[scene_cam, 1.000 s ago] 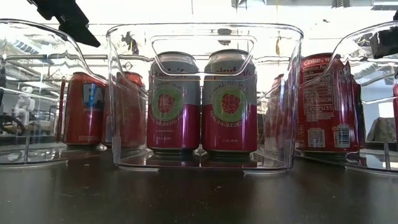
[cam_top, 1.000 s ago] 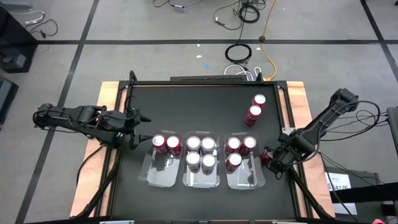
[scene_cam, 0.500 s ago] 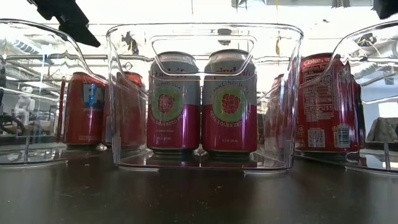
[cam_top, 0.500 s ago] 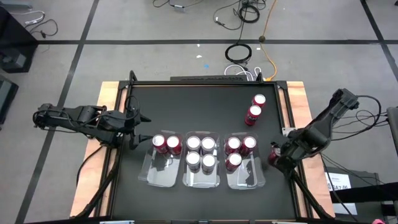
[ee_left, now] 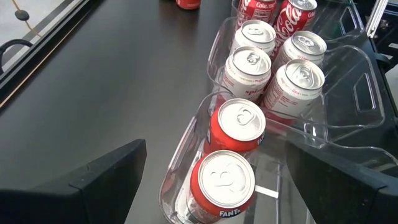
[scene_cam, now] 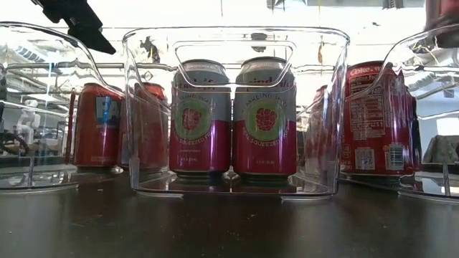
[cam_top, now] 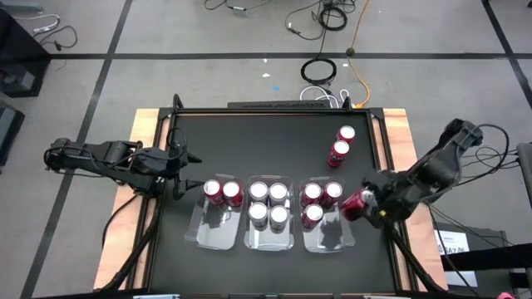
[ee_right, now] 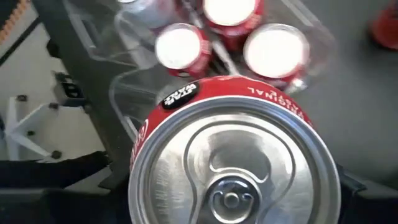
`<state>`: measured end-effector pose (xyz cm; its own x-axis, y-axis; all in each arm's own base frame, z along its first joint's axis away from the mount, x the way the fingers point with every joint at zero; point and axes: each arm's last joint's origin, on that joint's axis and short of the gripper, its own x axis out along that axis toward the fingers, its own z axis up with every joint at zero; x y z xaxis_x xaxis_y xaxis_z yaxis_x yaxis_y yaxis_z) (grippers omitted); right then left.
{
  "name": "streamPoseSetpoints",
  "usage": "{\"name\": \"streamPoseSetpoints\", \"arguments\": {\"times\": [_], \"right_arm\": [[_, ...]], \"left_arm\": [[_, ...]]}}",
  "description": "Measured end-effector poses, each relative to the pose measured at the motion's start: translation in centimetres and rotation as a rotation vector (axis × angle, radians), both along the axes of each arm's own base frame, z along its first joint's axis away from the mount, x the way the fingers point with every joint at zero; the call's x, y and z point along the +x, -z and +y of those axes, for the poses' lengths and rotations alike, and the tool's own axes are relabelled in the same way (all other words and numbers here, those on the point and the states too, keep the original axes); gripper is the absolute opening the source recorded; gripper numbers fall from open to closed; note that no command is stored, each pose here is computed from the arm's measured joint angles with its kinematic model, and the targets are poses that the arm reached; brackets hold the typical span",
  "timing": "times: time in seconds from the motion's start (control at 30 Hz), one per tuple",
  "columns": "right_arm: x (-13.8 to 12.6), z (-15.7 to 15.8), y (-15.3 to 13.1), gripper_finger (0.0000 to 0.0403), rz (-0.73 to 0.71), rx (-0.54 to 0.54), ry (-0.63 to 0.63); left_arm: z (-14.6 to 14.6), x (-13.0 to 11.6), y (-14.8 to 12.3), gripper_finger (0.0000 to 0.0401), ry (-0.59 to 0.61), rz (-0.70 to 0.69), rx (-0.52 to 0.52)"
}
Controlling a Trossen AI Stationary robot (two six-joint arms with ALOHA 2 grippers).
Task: Sort soda cans
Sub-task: Put the red soda can into the right transparent bin
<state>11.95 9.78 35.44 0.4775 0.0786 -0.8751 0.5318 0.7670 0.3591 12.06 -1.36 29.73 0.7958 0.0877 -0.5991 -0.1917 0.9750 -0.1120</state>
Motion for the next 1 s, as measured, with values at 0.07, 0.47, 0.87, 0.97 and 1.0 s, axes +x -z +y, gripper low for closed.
{"name": "streamPoseSetpoints", "arguments": {"times": [0.07, 0.47, 0.87, 0.97, 1.0], "right_arm": [[1.1, 0.7, 0.5, 0.0293, 0.013, -0.029, -0.021], [7.7, 3.8, 6.2, 0.0293, 0.235, -0.259, -0.098], [8.0, 1.5, 11.7, 0.0293, 0.198, -0.167, -0.036], [7.5, 0.9, 12.4, 0.0293, 0.197, -0.150, -0.010], [7.4, 0.7, 12.6, 0.0293, 0.208, -0.146, -0.007]], "left_arm": [[0.0, 0.0, 0.0, 0.0388, 0.000, 0.000, 0.000], [0.0, 0.0, 0.0, 0.0388, 0.000, 0.000, 0.000], [0.0, 0.0, 0.0, 0.0388, 0.000, 0.000, 0.000], [0.0, 0.0, 0.0, 0.0388, 0.000, 0.000, 0.000], [0.0, 0.0, 0.0, 0.0388, 0.000, 0.000, 0.000]]}}
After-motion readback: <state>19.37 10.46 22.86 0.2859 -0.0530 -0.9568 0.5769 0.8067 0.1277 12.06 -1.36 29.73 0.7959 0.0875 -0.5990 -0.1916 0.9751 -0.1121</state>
